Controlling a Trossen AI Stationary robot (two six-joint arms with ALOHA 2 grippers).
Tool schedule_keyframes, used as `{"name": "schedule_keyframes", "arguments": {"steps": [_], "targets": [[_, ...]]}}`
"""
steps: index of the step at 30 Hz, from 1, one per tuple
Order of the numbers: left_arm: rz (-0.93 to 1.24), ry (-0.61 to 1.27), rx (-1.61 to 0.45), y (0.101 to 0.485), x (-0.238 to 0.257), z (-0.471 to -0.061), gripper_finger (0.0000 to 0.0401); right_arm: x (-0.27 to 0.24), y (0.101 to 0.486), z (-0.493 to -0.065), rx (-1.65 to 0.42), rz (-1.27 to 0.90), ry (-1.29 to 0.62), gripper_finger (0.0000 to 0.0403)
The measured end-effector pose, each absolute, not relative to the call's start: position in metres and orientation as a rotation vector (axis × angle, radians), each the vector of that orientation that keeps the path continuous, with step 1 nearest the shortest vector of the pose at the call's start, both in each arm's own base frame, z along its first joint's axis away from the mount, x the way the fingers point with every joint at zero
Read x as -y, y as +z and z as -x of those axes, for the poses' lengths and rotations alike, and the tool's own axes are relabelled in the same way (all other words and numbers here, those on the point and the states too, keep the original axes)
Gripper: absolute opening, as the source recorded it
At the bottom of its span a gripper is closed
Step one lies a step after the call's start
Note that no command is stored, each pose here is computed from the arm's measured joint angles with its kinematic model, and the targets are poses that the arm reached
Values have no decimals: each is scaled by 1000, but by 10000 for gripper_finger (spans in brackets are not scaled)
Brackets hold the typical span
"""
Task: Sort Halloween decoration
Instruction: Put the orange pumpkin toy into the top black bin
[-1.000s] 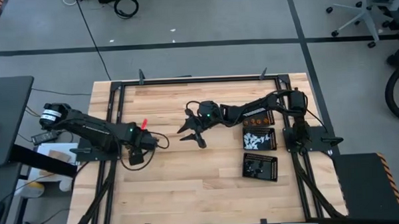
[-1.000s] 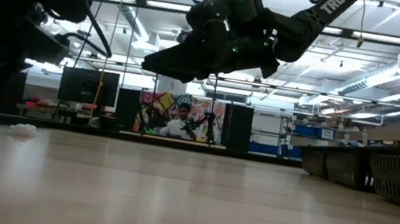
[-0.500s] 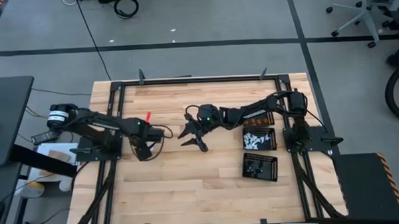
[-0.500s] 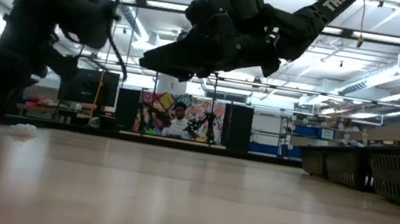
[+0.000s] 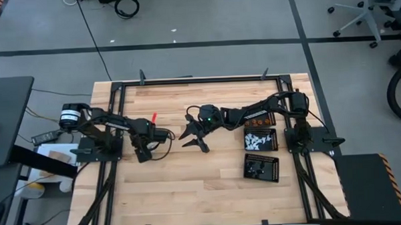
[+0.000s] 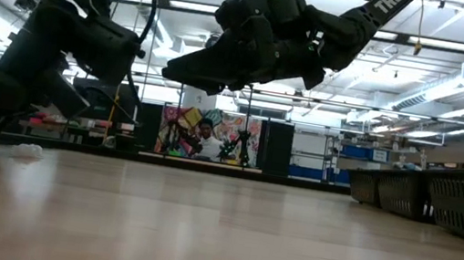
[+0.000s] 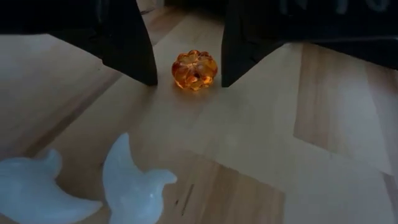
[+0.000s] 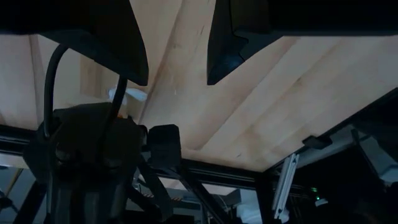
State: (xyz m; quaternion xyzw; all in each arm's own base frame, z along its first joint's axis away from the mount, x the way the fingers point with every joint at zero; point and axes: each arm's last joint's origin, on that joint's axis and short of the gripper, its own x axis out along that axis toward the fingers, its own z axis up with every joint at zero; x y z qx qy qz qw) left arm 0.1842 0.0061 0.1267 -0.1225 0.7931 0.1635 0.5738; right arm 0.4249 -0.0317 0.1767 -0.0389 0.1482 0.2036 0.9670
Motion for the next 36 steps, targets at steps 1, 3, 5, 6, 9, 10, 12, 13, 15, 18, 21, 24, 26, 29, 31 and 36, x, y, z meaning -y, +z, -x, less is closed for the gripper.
{"name": "schedule_keyframes", "arguments": {"steps": [1, 3, 5, 6, 9, 10, 12, 13, 15, 18, 21, 24, 26, 29, 31, 36], "targets": [[291, 375, -1859, 126, -6, -184, 163, 32, 177, -425, -300, 79, 412, 169], [302, 367, -1860, 126, -6, -184, 146, 32, 177, -425, -300, 79, 412, 169], [305, 362, -1861, 126, -5, -184, 127, 32, 177, -425, -300, 78, 412, 169], [305, 360, -1862, 126, -5, -184, 118, 32, 177, -425, -300, 78, 412, 169], [306, 358, -1863, 126, -5, -184, 95, 32, 177, -425, -300, 78, 413, 169], [306, 358, -1863, 126, -5, -184, 89, 32, 177, -425, -300, 78, 413, 169], [306, 357, -1863, 126, -5, -184, 80, 32, 177, -425, -300, 78, 413, 169], [306, 356, -1863, 126, -5, -184, 77, 32, 177, -425, -300, 78, 412, 169], [305, 355, -1863, 126, -5, -184, 76, 32, 177, -425, -300, 78, 412, 169], [305, 355, -1862, 126, -5, -184, 76, 32, 177, -425, -300, 78, 412, 169], [304, 354, -1858, 128, -5, -187, 76, 32, 177, -425, -300, 78, 412, 169], [299, 341, -1840, 133, -5, -194, 76, 32, 176, -425, -302, 78, 412, 169], [294, 327, -1810, 138, -6, -200, 76, 32, 176, -425, -305, 77, 412, 169], [269, 339, -1788, 143, -7, -205, 76, 33, 175, -424, -314, 73, 410, 169], [243, 352, -1756, 147, -7, -210, 76, 34, 176, -423, -327, 65, 407, 169], [189, 359, -1695, 157, -9, -221, 76, 41, 193, -414, -359, 54, 393, 169]]}}
